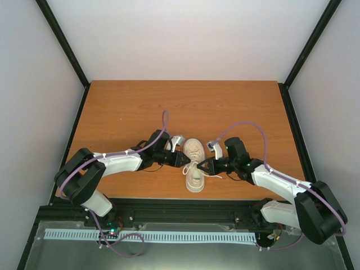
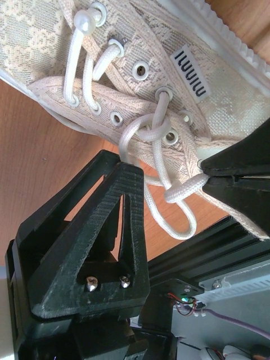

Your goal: Tie the shoes

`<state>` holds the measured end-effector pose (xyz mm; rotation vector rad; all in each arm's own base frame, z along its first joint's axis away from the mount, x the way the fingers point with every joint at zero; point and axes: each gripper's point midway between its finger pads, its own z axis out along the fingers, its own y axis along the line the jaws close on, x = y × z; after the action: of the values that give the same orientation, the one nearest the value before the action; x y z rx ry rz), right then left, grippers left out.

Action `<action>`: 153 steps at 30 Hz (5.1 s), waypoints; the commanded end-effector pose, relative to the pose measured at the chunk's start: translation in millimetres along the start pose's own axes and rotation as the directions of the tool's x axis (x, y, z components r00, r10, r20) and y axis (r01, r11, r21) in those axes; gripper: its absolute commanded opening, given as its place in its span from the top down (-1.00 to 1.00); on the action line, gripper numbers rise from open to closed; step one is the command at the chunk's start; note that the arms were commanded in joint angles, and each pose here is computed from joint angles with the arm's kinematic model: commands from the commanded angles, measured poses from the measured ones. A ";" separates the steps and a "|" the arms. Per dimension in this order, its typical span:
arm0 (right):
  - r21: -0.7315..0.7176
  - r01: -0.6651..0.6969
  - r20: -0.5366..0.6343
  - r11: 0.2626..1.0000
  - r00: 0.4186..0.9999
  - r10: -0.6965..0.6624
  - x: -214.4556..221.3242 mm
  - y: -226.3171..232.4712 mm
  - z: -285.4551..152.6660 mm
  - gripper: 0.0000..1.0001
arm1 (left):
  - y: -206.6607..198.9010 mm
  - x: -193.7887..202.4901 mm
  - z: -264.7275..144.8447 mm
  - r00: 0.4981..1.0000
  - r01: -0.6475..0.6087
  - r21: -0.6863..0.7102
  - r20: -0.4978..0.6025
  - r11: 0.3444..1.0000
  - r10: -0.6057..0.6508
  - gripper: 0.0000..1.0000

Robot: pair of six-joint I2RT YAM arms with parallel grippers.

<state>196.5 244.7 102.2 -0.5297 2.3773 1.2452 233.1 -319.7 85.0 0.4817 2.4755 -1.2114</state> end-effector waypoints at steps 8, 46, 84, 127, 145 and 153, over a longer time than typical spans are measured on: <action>-0.017 0.021 -0.009 1.000 1.000 -0.021 2.4 3.3 2.1 0.94 | -10.2 -7.4 1.9 1.000 -0.003 0.040 -0.018 0.999 0.004 0.58; -0.010 0.015 0.065 1.000 0.998 -0.015 -26.5 12.7 2.4 0.94 | -36.6 -16.5 -8.3 0.974 -0.208 0.062 0.107 0.976 0.201 0.98; 0.104 -0.026 0.016 0.994 1.000 0.024 -18.6 -13.5 35.8 0.94 | -37.2 -3.0 -18.3 0.971 -0.219 0.100 0.122 0.971 0.206 0.36; 0.093 -0.021 0.006 0.995 1.000 0.020 -14.5 -12.5 35.5 0.94 | -11.1 -16.3 1.2 0.999 -0.030 0.061 -0.010 0.998 0.031 0.46; 0.099 -0.023 0.012 0.995 1.000 0.022 -15.1 -13.0 34.3 0.94 | -17.0 -12.2 10.0 0.998 -0.025 0.128 -0.047 0.991 0.031 0.75; 0.147 -0.014 0.041 0.989 0.999 0.008 -20.3 -14.8 25.0 0.85 | -23.0 -17.7 6.6 1.000 -0.013 0.152 -0.012 0.988 0.015 0.98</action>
<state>221.6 262.6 77.7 -0.4372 2.4658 1.1001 231.8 -333.6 87.2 0.5600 2.4676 -1.3512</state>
